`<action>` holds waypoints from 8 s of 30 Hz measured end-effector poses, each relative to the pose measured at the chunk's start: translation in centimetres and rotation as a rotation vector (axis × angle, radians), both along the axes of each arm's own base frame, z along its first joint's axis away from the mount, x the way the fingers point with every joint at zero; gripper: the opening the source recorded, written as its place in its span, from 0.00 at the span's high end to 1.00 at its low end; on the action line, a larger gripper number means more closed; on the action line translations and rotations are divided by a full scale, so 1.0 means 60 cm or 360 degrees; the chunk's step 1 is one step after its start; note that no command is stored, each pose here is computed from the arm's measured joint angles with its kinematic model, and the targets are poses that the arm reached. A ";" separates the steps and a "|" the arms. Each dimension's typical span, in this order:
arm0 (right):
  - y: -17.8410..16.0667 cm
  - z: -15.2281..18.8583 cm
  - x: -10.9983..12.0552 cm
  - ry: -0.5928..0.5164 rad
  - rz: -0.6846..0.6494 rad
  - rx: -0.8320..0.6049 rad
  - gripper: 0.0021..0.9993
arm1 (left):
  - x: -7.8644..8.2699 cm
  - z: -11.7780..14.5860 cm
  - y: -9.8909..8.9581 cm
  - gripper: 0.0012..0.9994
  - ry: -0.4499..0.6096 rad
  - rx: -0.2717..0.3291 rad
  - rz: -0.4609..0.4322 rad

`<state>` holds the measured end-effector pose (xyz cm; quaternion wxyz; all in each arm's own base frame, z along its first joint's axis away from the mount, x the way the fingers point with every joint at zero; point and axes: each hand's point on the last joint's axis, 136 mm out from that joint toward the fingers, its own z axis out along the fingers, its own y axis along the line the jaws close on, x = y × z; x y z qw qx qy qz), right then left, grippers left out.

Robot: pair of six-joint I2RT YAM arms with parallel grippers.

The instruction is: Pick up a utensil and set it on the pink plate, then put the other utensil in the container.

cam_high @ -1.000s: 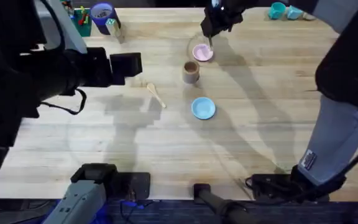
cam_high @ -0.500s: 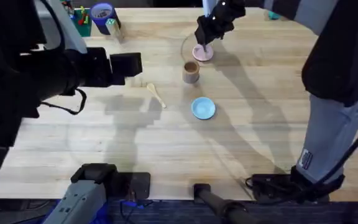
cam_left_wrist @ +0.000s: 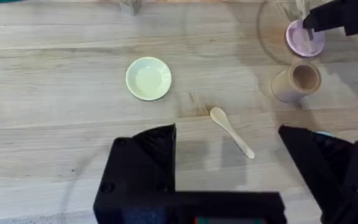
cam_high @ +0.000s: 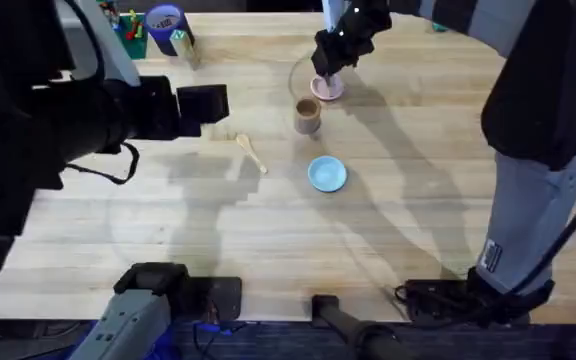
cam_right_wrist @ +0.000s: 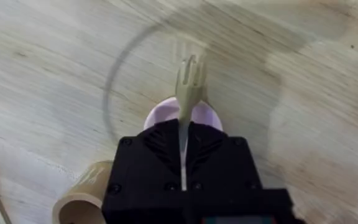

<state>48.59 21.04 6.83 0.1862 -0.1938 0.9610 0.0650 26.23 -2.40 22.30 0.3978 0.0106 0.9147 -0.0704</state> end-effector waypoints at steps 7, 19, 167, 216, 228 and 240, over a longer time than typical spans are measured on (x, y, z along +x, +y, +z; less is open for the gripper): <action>-0.001 -0.001 -0.002 0.0009 0.0000 -0.0004 0.97 | 0.000 0.000 0.000 0.01 0.0000 0.0000 0.0000; -0.004 0.005 -0.010 0.0043 0.0000 -0.0017 0.97 | 0.000 0.000 0.000 0.01 0.0000 0.0000 0.0000; -0.258 0.380 -0.234 -0.0483 0.0009 -0.0032 0.00 | 0.000 0.000 0.000 0.01 0.0000 0.0000 0.0000; -0.135 0.213 -0.207 -0.0395 0.1177 0.0624 0.00 | 0.000 0.000 0.000 0.01 0.0002 0.0000 0.0000; -0.123 0.204 -0.222 -0.0502 0.1379 0.0663 0.00 | -0.001 0.000 -0.006 0.01 0.0001 -0.0023 -0.0024; -0.121 0.205 -0.222 -0.0515 0.1396 0.0667 0.00 | 0.000 -0.002 -0.011 0.01 0.0025 -0.0101 0.0007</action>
